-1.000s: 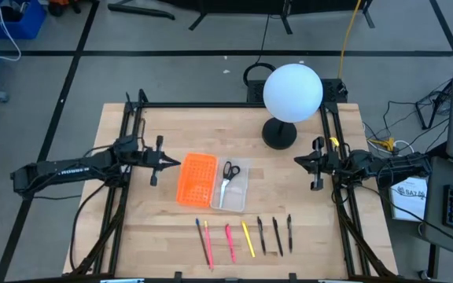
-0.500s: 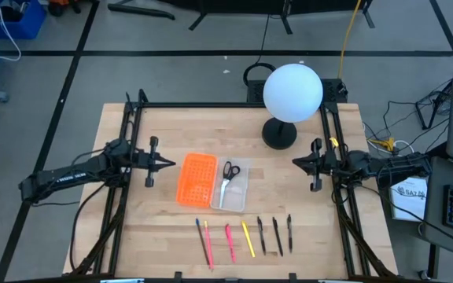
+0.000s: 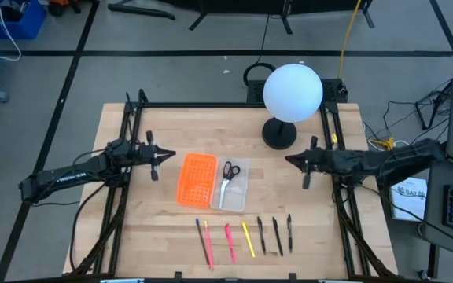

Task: Pick & place school supplies into a supply box
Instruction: Put the black pen into the orange supply box

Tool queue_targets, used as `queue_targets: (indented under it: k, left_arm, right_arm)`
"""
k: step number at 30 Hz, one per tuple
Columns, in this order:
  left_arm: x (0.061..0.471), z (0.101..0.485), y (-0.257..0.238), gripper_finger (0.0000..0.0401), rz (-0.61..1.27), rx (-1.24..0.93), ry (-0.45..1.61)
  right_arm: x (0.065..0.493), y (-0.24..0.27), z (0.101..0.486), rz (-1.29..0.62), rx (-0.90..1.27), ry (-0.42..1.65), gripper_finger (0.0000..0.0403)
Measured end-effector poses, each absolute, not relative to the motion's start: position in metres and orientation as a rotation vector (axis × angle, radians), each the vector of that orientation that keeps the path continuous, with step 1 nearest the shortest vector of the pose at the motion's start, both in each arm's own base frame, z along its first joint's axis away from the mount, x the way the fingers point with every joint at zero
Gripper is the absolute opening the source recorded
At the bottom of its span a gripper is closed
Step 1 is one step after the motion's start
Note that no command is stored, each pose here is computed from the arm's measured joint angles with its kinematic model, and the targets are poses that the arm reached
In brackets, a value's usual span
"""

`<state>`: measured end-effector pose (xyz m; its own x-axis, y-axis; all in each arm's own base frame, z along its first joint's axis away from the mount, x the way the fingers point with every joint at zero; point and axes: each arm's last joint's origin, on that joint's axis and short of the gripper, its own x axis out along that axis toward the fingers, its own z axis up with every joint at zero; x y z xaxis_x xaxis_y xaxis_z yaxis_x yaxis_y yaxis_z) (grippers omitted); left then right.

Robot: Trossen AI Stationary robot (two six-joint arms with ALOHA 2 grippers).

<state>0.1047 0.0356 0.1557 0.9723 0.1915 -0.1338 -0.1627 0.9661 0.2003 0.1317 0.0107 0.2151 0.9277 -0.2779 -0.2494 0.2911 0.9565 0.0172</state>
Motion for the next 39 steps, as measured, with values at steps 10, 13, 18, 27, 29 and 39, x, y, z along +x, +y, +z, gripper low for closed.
queue_targets:
  k: [10, 13, 18, 27, 29, 39]
  left_arm:
    - [0.105, 0.156, 0.036, 0.0030, 0.185, 0.167, 0.152]
    - [0.105, 0.156, 0.036, 0.0030, 0.189, 0.109, 0.148]
    - [0.104, 0.153, 0.036, 0.0030, 0.193, 0.039, 0.164]
    - [0.104, 0.153, 0.035, 0.0031, 0.203, -0.097, 0.158]
    - [0.104, 0.153, 0.035, 0.0031, 0.203, -0.106, 0.152]
    - [0.105, 0.157, 0.036, 0.0031, 0.201, -0.066, 0.117]
  right_arm:
    - [0.211, 0.056, 0.284, -0.358, 0.001, 0.807, 0.0000]
    - [0.228, 0.073, 0.294, -0.366, 0.027, 0.957, 0.0000]
    - [0.249, 0.105, 0.293, -0.318, 0.263, 1.172, 0.0000]
    - [0.245, 0.174, 0.253, -0.525, 0.672, 1.326, 0.0000]
    - [0.239, 0.188, 0.246, -0.630, 0.765, 1.295, 0.0000]
    - [0.214, 0.225, 0.223, -0.834, 0.938, 1.229, 0.0000]
